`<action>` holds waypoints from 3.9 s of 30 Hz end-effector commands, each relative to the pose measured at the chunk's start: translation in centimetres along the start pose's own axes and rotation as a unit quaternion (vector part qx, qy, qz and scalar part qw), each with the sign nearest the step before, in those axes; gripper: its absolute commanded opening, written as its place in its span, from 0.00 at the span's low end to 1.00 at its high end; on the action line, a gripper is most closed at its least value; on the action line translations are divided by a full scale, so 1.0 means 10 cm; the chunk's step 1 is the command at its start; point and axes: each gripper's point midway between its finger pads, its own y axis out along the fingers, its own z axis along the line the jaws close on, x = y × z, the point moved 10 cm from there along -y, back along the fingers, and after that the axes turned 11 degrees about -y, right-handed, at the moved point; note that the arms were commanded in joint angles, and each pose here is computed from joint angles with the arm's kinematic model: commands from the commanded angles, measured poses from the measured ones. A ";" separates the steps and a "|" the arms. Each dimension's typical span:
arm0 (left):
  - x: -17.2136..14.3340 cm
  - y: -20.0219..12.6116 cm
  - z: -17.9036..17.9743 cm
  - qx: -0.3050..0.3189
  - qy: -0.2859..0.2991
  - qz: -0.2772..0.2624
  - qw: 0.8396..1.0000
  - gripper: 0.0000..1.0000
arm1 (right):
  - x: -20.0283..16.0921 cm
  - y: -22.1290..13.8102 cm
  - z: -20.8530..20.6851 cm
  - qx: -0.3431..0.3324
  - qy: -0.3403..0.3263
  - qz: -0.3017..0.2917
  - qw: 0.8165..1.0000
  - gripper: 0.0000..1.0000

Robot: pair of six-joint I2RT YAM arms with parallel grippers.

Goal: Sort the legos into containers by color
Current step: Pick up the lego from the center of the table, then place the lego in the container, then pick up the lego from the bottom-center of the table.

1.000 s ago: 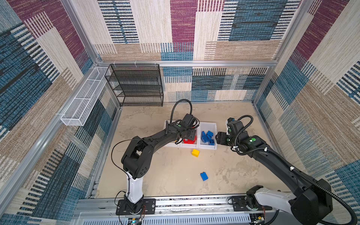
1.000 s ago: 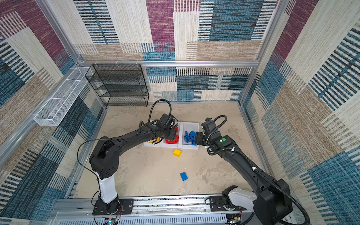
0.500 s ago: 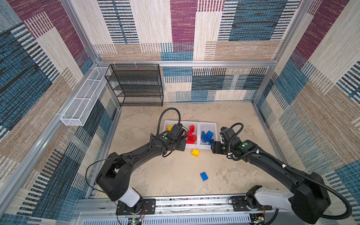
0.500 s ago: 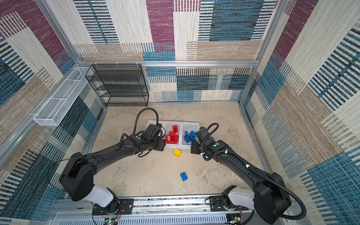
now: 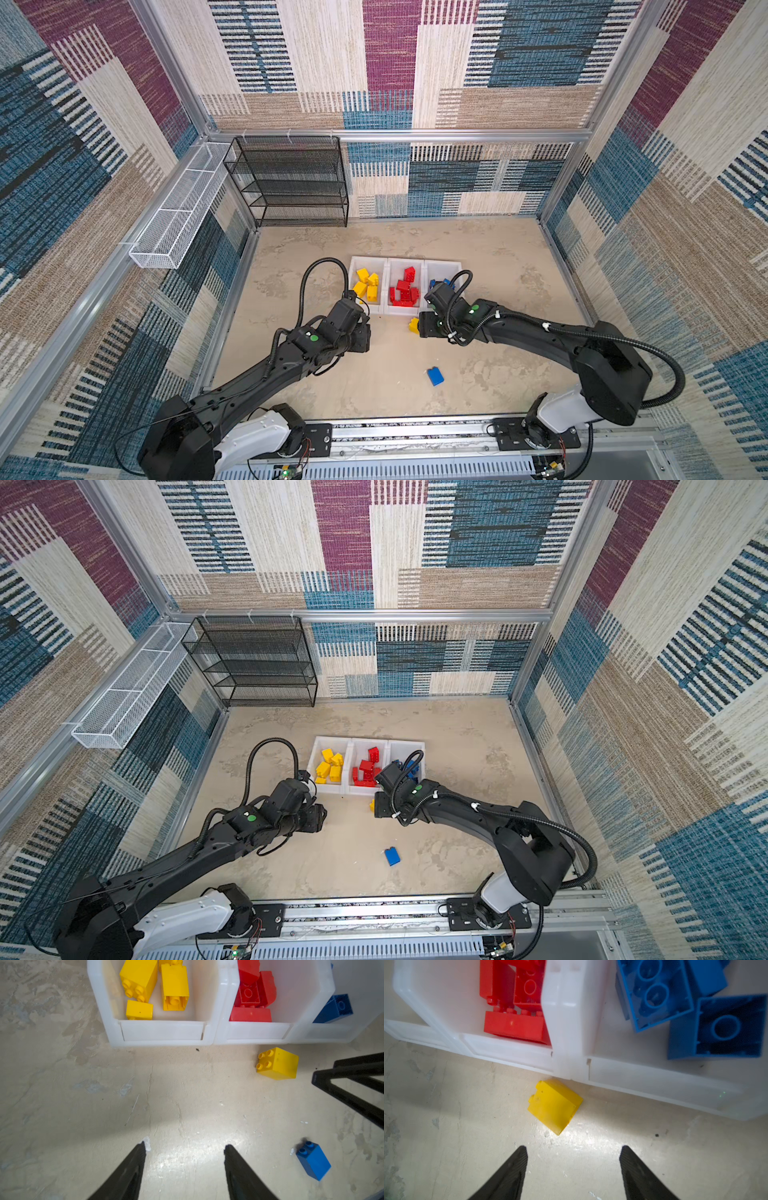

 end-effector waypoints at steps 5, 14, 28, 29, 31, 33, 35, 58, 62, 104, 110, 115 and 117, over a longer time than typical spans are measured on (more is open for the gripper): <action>-0.11 -0.07 0.10 -0.008 -0.032 0.001 0.999 0.64 | 0.15 0.18 0.10 -0.009 0.025 -0.016 1.000 0.73; -0.17 -0.07 0.12 -0.015 -0.037 0.011 0.999 0.64 | 0.22 0.39 0.19 -0.019 0.027 0.002 0.999 0.73; -0.19 -0.07 0.14 -0.014 -0.042 0.011 0.999 0.64 | 0.09 0.38 0.13 -0.028 0.031 0.014 0.999 0.47; -0.19 -0.07 0.14 -0.014 -0.042 0.010 0.999 0.64 | 0.09 0.37 0.14 -0.027 0.029 0.014 0.999 0.45; -0.20 -0.08 0.15 -0.013 -0.043 0.006 0.999 0.64 | 0.10 0.35 0.17 -0.023 0.024 0.011 0.999 0.42; -0.20 -0.09 0.17 -0.013 -0.045 0.002 0.999 0.64 | 0.12 0.31 0.22 -0.018 0.017 0.008 1.000 0.41; -0.20 -0.10 0.18 -0.012 -0.046 0.000 0.999 0.64 | 0.15 0.26 0.27 -0.010 0.011 0.005 1.000 0.41; -0.26 -0.19 0.25 -0.013 -0.061 -0.003 0.998 0.64 | 1.77 0.44 1.28 0.060 -0.131 -0.097 0.985 0.49; -0.29 -0.21 0.28 -0.009 -0.062 -0.005 0.998 0.64 | 1.81 0.44 1.29 0.061 -0.129 -0.097 0.985 0.70; -0.30 -0.07 0.25 -0.014 -0.075 -0.001 0.997 0.64 | -0.61 -0.33 0.22 -0.001 -0.065 0.042 0.997 0.68; -0.29 -0.07 0.23 -0.015 -0.073 0.005 0.997 0.64 | -0.93 -0.15 0.35 -0.013 -0.080 0.091 0.993 0.66; -0.29 -0.09 0.25 -0.014 -0.073 0.002 0.997 0.64 | -1.03 -0.13 0.27 -0.040 -0.064 0.104 0.992 0.63; -0.30 -0.10 0.26 -0.014 -0.073 -0.001 0.997 0.64 | -1.06 -0.15 0.24 -0.038 -0.059 0.105 0.992 0.62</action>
